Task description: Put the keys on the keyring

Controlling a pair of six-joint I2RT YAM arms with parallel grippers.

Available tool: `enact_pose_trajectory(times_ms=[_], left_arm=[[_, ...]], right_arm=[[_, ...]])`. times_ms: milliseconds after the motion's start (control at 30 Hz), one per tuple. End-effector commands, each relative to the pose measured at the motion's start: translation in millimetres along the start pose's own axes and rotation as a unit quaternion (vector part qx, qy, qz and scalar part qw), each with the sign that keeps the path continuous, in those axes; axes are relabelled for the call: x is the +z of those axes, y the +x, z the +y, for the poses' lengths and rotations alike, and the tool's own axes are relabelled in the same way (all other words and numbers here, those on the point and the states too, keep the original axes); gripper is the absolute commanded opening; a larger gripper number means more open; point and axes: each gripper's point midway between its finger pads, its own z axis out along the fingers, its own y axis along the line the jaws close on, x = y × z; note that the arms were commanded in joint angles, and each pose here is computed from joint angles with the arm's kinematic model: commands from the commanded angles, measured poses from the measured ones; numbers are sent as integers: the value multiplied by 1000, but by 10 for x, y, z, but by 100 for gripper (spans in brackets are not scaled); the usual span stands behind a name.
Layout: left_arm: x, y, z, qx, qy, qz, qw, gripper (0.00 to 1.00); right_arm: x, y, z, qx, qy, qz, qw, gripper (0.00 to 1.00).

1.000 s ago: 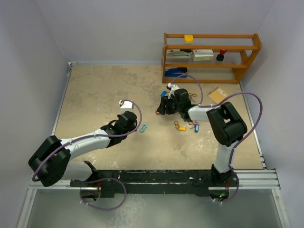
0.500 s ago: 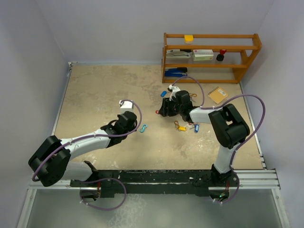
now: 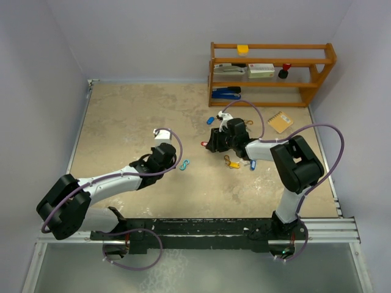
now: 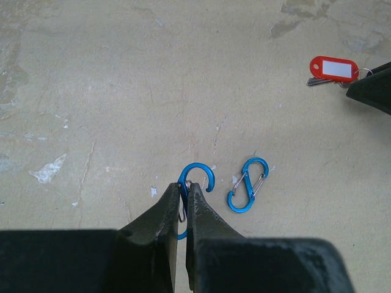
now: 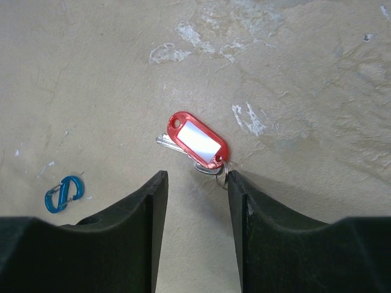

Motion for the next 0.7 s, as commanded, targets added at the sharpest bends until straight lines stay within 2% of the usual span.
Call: enact_pose_trajectory(times_ms=[0,300,667], left_arm=[[-16,-112,-22,-10,2,-22,1000,0],[-13,-107,-14,-10,0,-22,1000,0],[-4,-98,-14,-9,0,-21,1000,0]], right_arm=[[-43,76,-90,9,26,11,1000,46],[-19,81,-140,16,39,13,999,35],[3,67,-189,20,51,12,998,12]])
